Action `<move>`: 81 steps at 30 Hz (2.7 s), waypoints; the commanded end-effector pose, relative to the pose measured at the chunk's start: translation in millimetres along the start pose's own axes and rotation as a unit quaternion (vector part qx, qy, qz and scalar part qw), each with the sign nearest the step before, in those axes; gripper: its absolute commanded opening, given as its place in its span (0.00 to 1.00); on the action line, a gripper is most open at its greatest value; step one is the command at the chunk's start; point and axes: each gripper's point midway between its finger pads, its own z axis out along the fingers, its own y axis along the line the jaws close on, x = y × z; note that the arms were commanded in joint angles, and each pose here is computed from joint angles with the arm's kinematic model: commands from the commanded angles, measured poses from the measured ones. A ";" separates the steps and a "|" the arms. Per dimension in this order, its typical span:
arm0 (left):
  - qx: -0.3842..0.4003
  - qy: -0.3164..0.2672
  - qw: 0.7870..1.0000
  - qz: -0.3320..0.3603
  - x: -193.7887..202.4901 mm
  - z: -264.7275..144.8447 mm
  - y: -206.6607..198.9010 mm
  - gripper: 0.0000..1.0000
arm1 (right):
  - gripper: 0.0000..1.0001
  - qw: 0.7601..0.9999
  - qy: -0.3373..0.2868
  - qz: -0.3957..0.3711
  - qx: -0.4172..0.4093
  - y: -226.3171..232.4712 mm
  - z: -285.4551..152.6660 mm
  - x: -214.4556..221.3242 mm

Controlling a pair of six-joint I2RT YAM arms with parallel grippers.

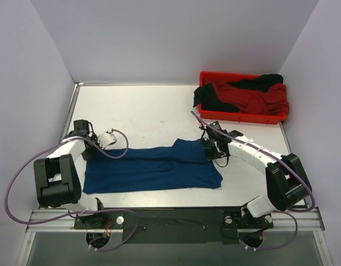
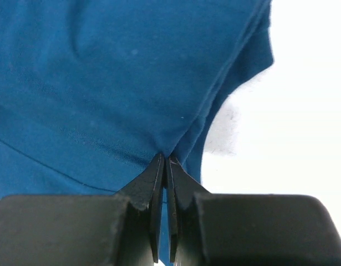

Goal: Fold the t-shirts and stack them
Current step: Fold the other side of the tshirt into a rectangle

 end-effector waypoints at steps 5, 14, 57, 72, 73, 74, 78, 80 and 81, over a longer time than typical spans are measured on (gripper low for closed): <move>-0.049 -0.018 0.999 0.007 -12.1 -11.2 35.4 0.00 | 0.00 0.998 -0.006 0.051 0.030 -14.2 -11.9 -9.6; -0.028 -0.032 0.999 0.014 -11.9 -26.0 16.3 0.00 | 0.00 0.997 -0.004 0.081 0.008 -5.3 -19.4 -2.7; 0.090 -0.030 0.992 -0.086 -14.6 -3.6 -25.4 0.04 | 0.00 0.964 -0.010 -0.133 -0.231 208.8 42.7 -88.7; 0.020 -0.006 0.996 -0.082 -37.4 -3.0 6.7 0.16 | 0.02 0.970 -0.044 -0.163 -0.173 196.4 0.9 -48.0; 0.002 -0.027 0.996 -0.082 -53.9 -15.2 15.6 0.19 | 0.09 0.975 -0.058 -0.149 -0.151 184.9 -1.3 -54.0; 0.004 -0.044 0.996 -0.078 -74.4 -21.0 9.9 0.20 | 0.14 0.978 -0.068 -0.139 -0.143 174.1 -10.4 -52.1; 0.026 -0.148 0.987 -0.062 -156.1 -67.1 -12.7 0.34 | 0.33 0.988 -0.085 -0.034 -0.126 120.6 -28.8 -50.5; 0.055 -0.190 0.979 -0.059 -190.4 -87.0 -32.1 0.38 | 0.33 0.991 -0.086 0.022 -0.104 87.7 -27.4 -41.4; 0.079 -0.219 0.970 -0.072 -214.7 -100.6 -43.8 0.38 | 0.34 0.991 -0.083 0.064 -0.088 67.8 -23.1 -38.5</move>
